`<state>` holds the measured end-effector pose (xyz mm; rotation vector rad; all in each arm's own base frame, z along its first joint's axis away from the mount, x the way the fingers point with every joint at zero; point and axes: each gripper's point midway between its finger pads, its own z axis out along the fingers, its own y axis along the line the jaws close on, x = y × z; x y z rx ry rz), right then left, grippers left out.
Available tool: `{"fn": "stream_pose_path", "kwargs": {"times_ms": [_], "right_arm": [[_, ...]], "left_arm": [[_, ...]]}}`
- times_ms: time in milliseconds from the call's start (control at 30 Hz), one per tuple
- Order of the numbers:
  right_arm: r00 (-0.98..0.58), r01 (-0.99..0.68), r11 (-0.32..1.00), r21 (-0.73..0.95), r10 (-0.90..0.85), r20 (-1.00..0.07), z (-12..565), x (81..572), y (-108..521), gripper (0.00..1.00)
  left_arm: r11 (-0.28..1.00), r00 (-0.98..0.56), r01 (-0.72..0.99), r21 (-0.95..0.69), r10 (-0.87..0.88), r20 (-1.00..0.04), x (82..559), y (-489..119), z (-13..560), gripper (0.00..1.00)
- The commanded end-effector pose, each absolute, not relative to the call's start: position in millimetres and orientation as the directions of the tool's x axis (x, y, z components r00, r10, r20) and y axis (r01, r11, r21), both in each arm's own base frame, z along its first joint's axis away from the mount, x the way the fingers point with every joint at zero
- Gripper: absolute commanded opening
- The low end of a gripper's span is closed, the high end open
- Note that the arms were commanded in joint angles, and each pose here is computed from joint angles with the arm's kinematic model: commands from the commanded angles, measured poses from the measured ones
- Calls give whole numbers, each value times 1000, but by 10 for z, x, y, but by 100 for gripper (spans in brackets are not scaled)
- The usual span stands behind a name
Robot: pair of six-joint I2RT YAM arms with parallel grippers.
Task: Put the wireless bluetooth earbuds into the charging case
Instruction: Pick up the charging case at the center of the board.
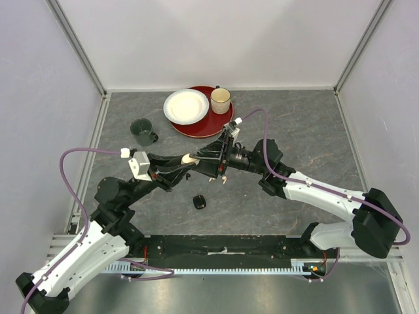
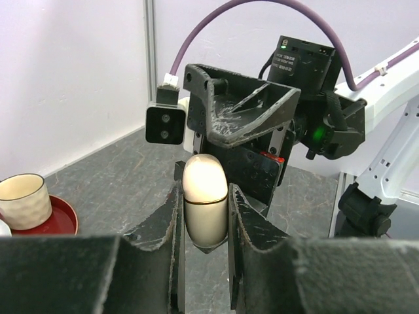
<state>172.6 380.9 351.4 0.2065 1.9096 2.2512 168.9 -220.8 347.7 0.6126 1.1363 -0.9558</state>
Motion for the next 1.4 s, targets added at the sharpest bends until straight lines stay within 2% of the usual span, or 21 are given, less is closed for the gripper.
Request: {"fn": "stream_pose_path", "kwargs": {"times_ms": [0,333,367,400,433,567,767,1367], "right_arm": [[-979,-62,-231,971,205,-14,3733,1685,3788,73],[-982,-65,-245,967,191,-18,3743,1648,3779,24],[-982,-60,-245,968,189,-13,3727,1652,3777,22],[-982,-65,-255,965,190,-16,3743,1647,3774,18],[-981,-62,-257,965,192,-12,3737,1650,3765,17],[-982,-54,-263,963,191,-3,3722,1645,3761,13],[-982,-40,-272,961,187,12,3714,1652,3765,11],[-982,-13,-269,963,184,39,3631,1672,3779,10]], "left_arm": [[447,162,894,-7,-338,-927,1609,-2236,3589,2],[452,137,891,-33,-337,-932,1643,-2245,3542,4],[453,122,890,-50,-341,-932,1657,-2251,3536,7],[455,107,888,-64,-341,-934,1675,-2257,3519,19],[452,99,889,-74,-347,-932,1674,-2258,3531,25],[453,80,887,-95,-353,-932,1698,-2270,3513,39],[447,80,889,-101,-369,-926,1697,-2276,3510,46],[434,95,895,-103,-411,-907,1710,-2295,3556,46]]}}
